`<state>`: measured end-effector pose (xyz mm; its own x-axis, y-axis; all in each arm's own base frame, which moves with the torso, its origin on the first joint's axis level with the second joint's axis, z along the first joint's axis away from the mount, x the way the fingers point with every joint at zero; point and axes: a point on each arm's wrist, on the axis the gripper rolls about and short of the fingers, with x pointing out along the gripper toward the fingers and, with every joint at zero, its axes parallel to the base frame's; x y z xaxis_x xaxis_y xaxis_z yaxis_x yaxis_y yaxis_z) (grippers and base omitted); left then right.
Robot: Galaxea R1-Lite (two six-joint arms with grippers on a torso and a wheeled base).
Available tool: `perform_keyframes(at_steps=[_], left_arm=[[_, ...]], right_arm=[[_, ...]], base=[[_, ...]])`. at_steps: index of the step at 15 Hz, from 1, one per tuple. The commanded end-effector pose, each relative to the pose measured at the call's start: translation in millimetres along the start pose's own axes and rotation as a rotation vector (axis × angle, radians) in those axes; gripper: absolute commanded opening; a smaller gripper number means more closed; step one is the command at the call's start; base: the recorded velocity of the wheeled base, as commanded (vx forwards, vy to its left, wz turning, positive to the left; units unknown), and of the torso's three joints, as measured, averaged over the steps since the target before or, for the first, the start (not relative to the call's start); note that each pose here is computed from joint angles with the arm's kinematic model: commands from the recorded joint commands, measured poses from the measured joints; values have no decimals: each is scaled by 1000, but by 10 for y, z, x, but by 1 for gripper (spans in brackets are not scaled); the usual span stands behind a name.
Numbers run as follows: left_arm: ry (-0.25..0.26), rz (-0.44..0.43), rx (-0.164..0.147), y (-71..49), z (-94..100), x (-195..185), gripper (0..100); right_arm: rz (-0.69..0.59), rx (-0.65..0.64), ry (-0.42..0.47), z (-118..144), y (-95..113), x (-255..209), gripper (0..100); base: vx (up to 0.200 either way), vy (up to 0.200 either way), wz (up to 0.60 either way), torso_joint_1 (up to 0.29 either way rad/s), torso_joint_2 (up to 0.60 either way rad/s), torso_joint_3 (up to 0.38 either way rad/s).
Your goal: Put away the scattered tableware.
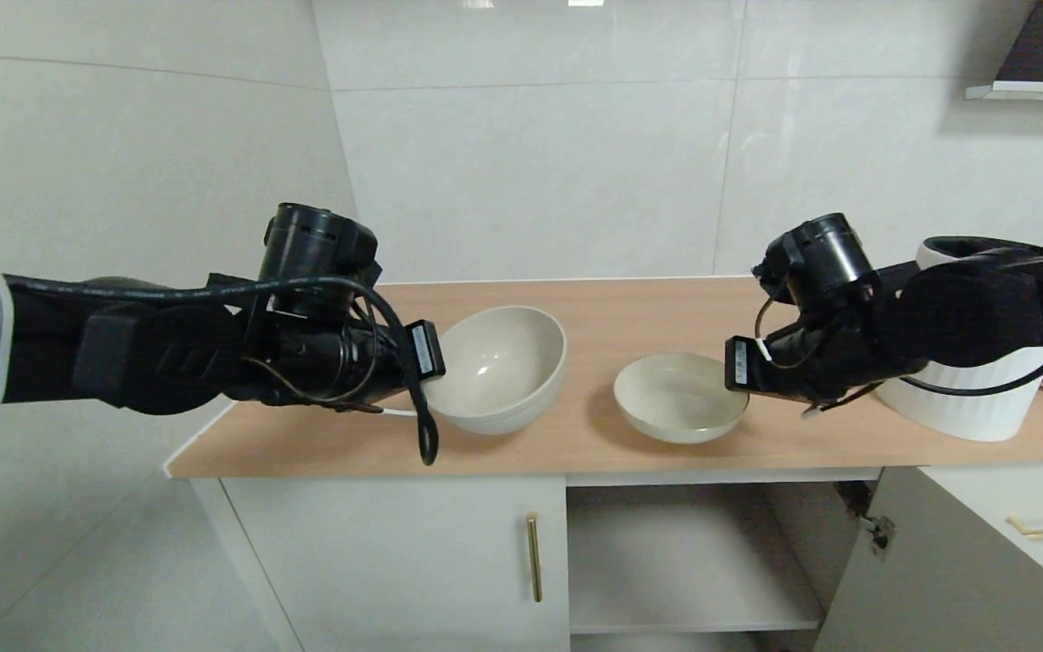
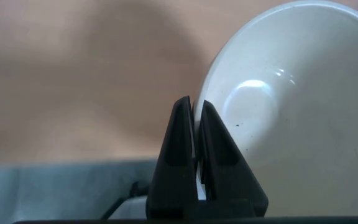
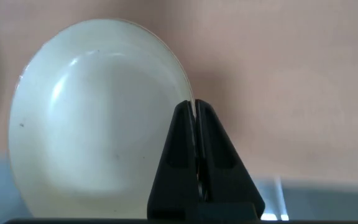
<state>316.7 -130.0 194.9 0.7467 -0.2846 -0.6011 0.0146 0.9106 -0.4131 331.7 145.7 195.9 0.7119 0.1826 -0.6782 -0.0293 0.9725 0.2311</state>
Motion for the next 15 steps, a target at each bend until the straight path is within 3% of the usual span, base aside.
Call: perform_keyframes(at_steps=[1,5,7,9,11,15], left_arm=[[-10,-8,13,40,-56,-220,0],[17,-144,18,129,-239,-765,0],[-14,-190,23,176,-322,-931,0],[-23,-209,32,187,-399,-887,0],[1,-218,45,150,-457,-843,0],[12,-220,50,124,-481,-821,0]], right_arm=[[79,-14,-9,-104,-104,-530,0],[86,-14,18,-364,-260,-808,0],[105,-7,31,-465,-315,-906,0],[132,-8,50,-564,-364,-987,0],[131,-16,52,-650,-411,-1033,0],[116,-19,74,-690,-402,-827,0]], base=[[0,0,0,0,0,0],[0,0,0,0,0,0],[0,0,0,0,0,0],[0,0,0,0,0,0],[0,0,0,0,0,0],[0,0,0,0,0,0]])
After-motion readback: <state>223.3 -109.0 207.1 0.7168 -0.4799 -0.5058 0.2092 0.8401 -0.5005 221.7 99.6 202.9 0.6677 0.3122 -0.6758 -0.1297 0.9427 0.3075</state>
